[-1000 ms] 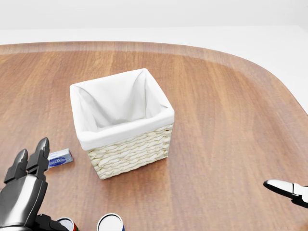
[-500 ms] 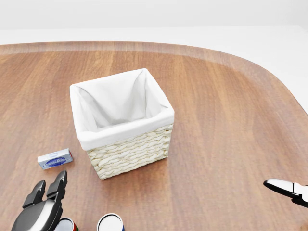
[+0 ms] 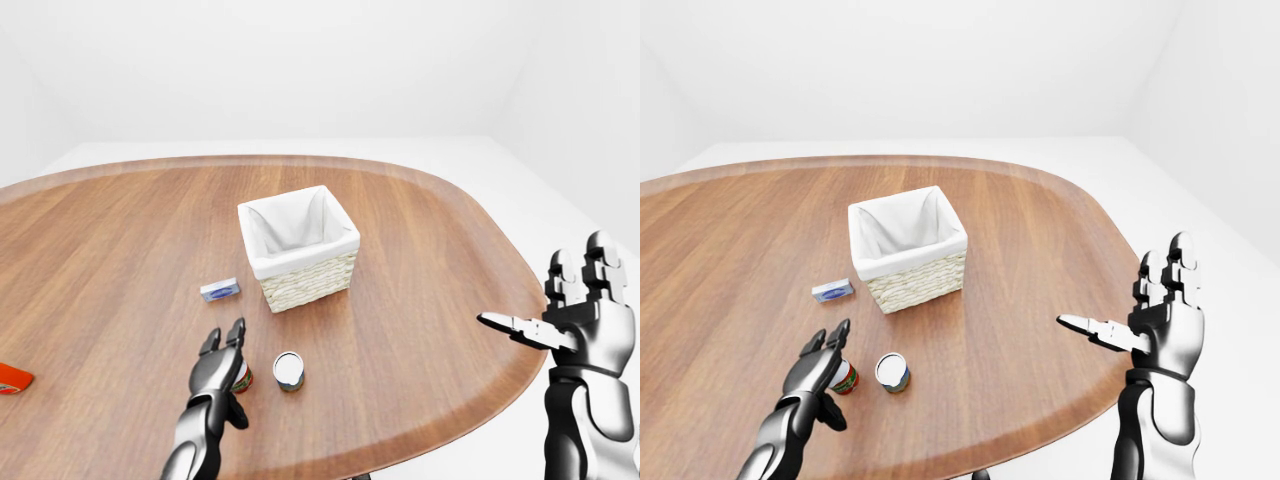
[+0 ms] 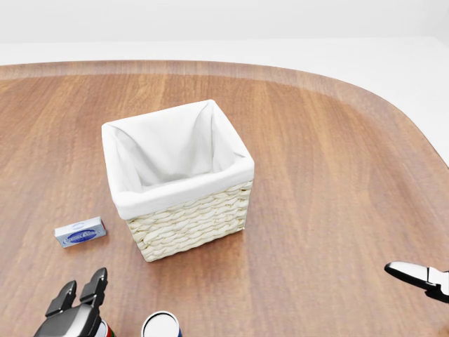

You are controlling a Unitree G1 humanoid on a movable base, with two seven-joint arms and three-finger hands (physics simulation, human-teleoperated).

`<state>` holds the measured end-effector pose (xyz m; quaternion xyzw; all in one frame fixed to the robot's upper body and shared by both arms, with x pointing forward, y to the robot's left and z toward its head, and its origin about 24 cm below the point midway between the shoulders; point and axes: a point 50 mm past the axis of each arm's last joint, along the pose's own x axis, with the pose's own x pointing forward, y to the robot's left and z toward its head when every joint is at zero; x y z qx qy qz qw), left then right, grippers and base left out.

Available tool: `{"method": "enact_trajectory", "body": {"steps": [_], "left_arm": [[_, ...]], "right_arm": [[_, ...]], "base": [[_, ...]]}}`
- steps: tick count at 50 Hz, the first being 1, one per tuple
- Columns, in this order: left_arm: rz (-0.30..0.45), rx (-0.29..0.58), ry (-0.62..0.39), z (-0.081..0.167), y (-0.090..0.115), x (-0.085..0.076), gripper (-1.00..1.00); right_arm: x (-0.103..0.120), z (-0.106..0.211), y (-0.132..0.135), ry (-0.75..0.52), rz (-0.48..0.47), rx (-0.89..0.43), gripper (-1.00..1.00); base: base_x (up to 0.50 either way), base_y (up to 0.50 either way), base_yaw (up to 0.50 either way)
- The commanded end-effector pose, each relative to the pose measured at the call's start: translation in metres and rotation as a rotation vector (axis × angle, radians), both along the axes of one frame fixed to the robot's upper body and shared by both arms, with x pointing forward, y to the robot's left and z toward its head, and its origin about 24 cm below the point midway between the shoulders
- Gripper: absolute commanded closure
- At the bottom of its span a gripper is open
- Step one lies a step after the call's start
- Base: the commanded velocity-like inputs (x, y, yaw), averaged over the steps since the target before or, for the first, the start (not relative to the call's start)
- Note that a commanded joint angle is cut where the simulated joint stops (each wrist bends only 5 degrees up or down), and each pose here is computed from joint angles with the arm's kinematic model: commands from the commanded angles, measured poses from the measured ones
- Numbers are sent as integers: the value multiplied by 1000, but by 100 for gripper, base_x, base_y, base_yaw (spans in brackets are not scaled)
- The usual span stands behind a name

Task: Pick up the tomato sauce, and put it in the basket.

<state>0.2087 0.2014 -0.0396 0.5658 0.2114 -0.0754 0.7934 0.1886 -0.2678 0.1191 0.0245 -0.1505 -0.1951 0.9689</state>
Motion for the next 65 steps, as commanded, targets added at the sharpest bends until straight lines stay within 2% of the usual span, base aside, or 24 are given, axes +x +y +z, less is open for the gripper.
{"method": "enact_trajectory", "body": {"steps": [1,27,28,29,30,49,52,54,59,65], "left_arm": [[11,16,34,-14,2,2,-100],[28,28,79,-30,6,4,-100],[25,27,80,-31,5,4,34],[24,26,80,-31,5,4,95],[24,25,83,-31,5,4,100],[17,22,68,-31,4,6,100],[47,29,17,-23,7,12,100],[46,23,18,-22,7,12,100],[64,5,-50,-10,7,17,100],[95,-26,-203,20,9,29,100]], "right_arm": [[0,-2,0,9,1,7,-100],[0,-1,0,1,-1,5,-100],[0,0,0,-1,-1,4,-100],[0,0,0,-1,-1,3,-100],[0,0,0,-1,-1,3,-100],[-1,0,0,0,0,4,-100],[0,-3,0,8,1,8,-100],[1,-4,0,14,2,10,-100],[0,-4,0,16,2,10,-100],[1,-5,0,17,2,11,-100]], "base": [[0,0,0],[0,0,0],[0,0,0],[0,0,0],[0,0,0],[0,0,0],[0,0,0],[0,0,0],[0,0,0],[0,0,0]]}}
